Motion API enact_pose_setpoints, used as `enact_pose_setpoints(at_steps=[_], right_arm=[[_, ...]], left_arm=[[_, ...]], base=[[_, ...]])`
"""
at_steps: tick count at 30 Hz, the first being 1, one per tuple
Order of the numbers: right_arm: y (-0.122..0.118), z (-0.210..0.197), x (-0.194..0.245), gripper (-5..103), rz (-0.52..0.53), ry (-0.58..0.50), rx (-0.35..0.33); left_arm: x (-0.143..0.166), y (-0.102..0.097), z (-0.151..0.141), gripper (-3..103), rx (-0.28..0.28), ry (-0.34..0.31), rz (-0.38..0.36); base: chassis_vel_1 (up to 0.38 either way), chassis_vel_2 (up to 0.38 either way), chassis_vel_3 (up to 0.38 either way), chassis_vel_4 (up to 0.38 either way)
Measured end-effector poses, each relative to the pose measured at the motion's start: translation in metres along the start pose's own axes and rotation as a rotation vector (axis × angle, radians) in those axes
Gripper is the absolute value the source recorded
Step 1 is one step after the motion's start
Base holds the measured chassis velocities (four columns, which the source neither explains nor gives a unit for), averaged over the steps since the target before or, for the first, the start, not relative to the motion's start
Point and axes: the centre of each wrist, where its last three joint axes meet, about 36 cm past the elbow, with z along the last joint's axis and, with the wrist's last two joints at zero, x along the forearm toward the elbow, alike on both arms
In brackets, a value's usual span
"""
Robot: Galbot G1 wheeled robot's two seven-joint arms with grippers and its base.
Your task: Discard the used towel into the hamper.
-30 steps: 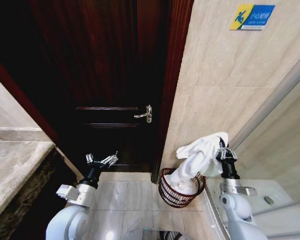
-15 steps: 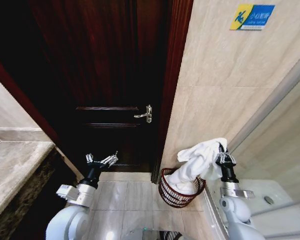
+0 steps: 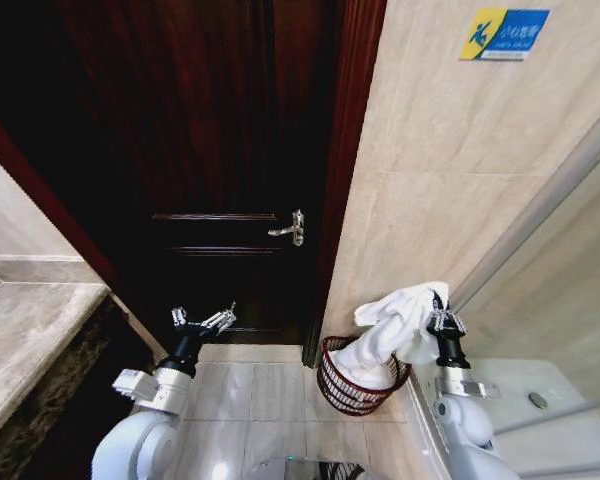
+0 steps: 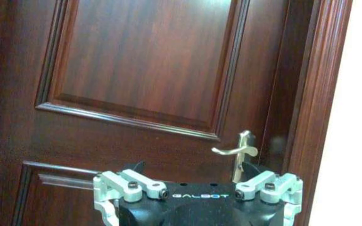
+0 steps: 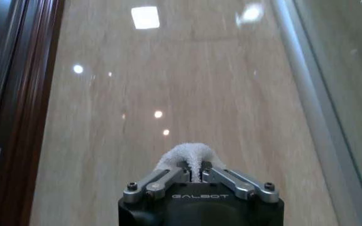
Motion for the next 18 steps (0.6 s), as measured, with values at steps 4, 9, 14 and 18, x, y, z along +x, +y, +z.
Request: enact_pose_setpoints(at_steps=[4,9,14,18], right_arm=[[-0.005,0.008,0.01,5,-0.009,0.036,0.004],[-0.006,0.027,0.025,5,-0.012,0.089,-0.008],[-0.002,0.037,0.035,5,-0.008,0.115,-0.025],[-0.002,0.041,0.039,5,-0.013,0.127,-0.027]], left_arm=[[0.0,0.0,0.0,100,0.0,0.0,0.0],[0.0,0.0,0.0,100,0.0,0.0,0.0],[0.0,0.0,0.0,100,0.0,0.0,0.0],[0.0,0.0,0.0,100,0.0,0.0,0.0]], base=[[0.0,0.0,0.0,0.0],[0.0,0.0,0.0,0.0],[0.0,0.0,0.0,0.0],[0.0,0.0,0.0,0.0]])
